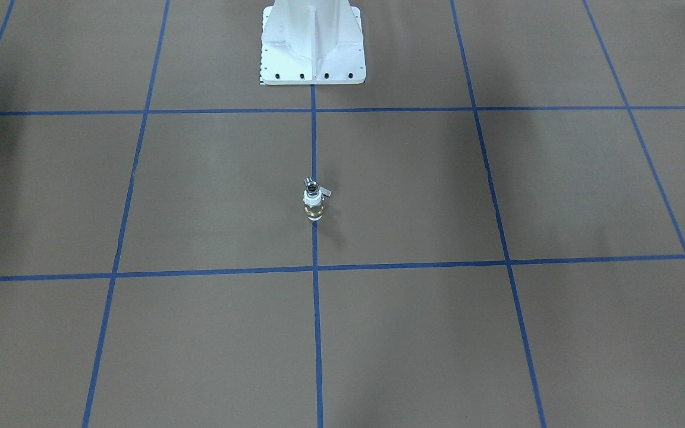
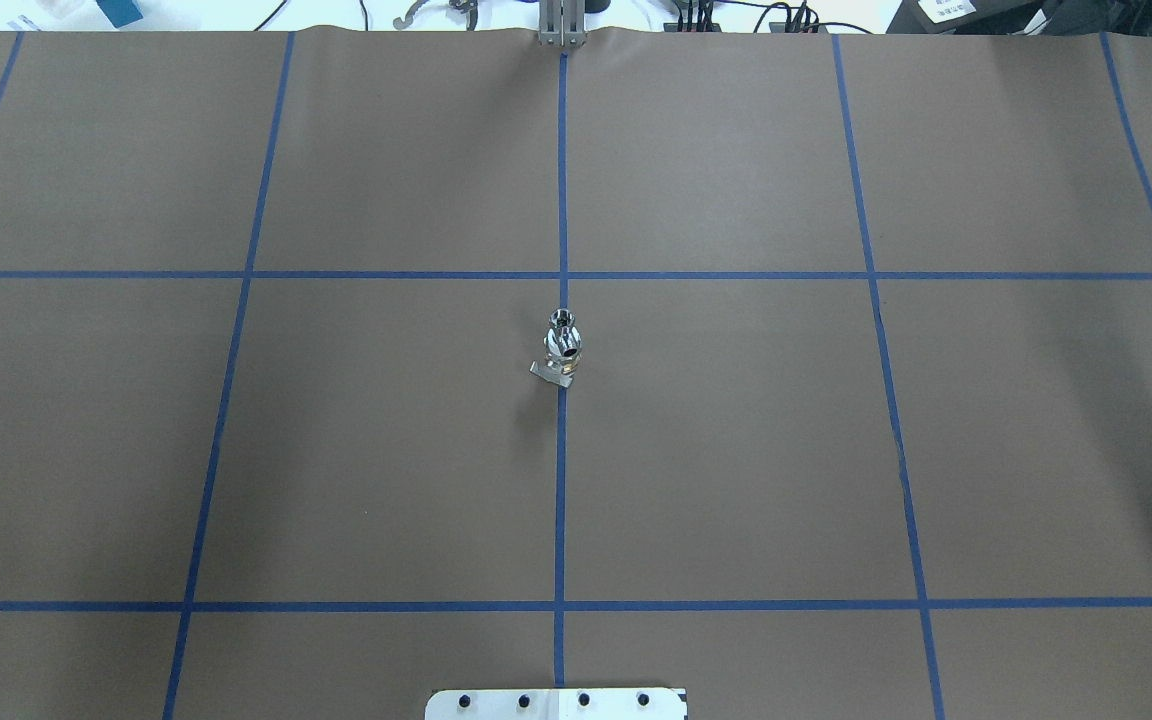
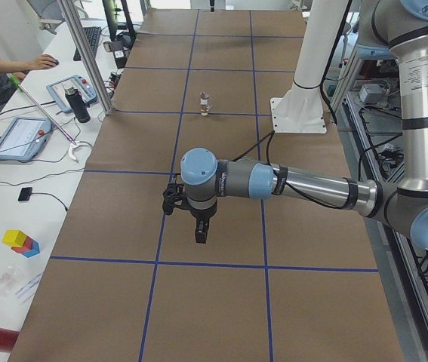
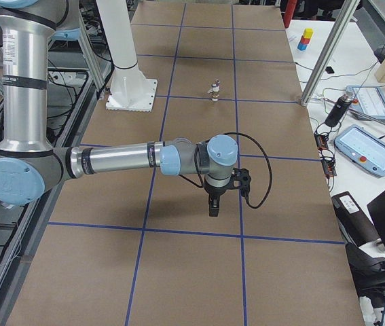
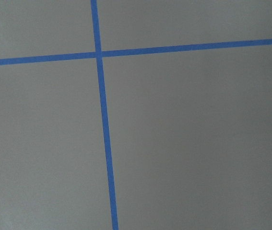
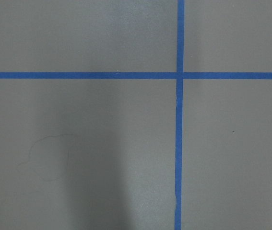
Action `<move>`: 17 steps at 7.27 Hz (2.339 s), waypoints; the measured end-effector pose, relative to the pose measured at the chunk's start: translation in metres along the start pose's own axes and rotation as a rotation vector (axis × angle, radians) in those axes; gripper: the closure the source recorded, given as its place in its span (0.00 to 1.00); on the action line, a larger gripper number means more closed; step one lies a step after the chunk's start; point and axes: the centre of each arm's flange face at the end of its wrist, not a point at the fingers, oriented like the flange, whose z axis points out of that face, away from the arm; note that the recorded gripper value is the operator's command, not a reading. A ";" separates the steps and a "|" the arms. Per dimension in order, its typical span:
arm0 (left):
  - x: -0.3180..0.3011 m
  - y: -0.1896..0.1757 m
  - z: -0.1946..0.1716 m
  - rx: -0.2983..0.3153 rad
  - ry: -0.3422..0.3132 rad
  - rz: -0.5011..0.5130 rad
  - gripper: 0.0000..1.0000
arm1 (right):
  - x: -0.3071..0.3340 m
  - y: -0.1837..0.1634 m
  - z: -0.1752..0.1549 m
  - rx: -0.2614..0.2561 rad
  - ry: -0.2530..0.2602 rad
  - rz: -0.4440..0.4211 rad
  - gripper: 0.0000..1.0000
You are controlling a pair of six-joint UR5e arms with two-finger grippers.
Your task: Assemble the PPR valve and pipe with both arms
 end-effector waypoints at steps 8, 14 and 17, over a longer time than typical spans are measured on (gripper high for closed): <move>-0.021 0.001 0.014 -0.027 -0.052 -0.030 0.00 | -0.003 0.004 -0.008 0.010 0.047 -0.067 0.00; -0.025 -0.001 0.018 -0.032 -0.049 -0.040 0.00 | 0.006 0.016 -0.009 -0.006 0.071 -0.065 0.00; -0.044 0.006 0.019 -0.034 -0.048 -0.087 0.00 | 0.006 0.016 -0.009 -0.006 0.072 -0.065 0.00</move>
